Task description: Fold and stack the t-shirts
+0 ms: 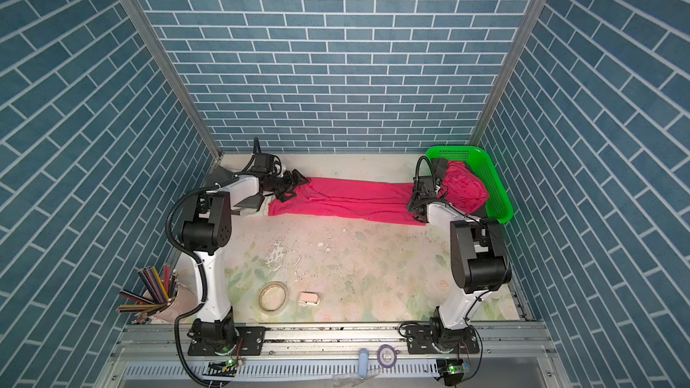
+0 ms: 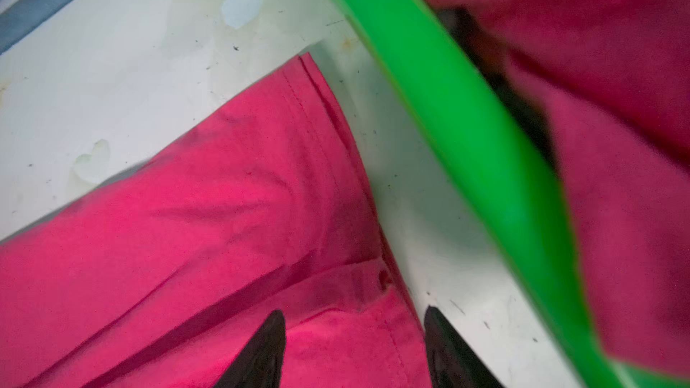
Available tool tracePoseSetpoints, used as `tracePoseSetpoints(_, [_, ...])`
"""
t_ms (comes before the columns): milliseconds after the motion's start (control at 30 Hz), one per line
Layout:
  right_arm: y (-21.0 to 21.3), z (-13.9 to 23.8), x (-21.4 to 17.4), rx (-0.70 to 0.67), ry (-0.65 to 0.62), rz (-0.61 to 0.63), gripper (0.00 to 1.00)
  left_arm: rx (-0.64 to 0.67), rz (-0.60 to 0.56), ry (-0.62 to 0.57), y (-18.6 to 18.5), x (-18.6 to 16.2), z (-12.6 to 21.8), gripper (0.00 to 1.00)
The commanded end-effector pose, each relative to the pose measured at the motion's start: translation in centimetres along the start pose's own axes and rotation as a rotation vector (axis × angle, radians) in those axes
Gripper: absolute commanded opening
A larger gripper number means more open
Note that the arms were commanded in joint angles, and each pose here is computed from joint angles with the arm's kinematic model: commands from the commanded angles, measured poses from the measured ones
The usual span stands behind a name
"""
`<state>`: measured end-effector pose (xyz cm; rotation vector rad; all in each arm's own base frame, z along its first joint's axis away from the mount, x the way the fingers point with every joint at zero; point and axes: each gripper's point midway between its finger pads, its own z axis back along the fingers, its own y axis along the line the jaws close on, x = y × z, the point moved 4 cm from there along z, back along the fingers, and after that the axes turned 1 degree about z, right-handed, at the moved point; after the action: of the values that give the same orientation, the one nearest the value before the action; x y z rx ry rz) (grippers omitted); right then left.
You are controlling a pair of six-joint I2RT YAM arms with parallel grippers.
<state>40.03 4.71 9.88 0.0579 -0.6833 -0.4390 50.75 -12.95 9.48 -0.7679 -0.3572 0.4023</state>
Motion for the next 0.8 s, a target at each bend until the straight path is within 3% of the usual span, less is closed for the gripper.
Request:
tracePoseSetpoints(0, [0.6, 2.7, -0.1, 0.048, -0.003, 0.019, 0.68, 0.055, -0.055, -0.03, -0.7, 0.6, 1.3, 0.86])
tracePoseSetpoints(167, [-0.6, 3.8, -3.1, 0.076, 0.036, -0.008, 0.77, 0.166, -0.2, -0.138, -3.3, 1.0, 5.7, 0.87])
tracePoseSetpoints(367, [-1.5, 2.4, -6.5, 0.062, 0.105, 0.002, 0.79, 0.327, -0.334, -0.239, -3.8, -2.2, 8.7, 0.87])
tracePoseSetpoints(767, [-1.8, 0.5, -6.8, 0.058, 0.13, -0.089, 0.84, 0.052, 0.033, -0.148, 1.3, -8.0, 8.8, 0.87])
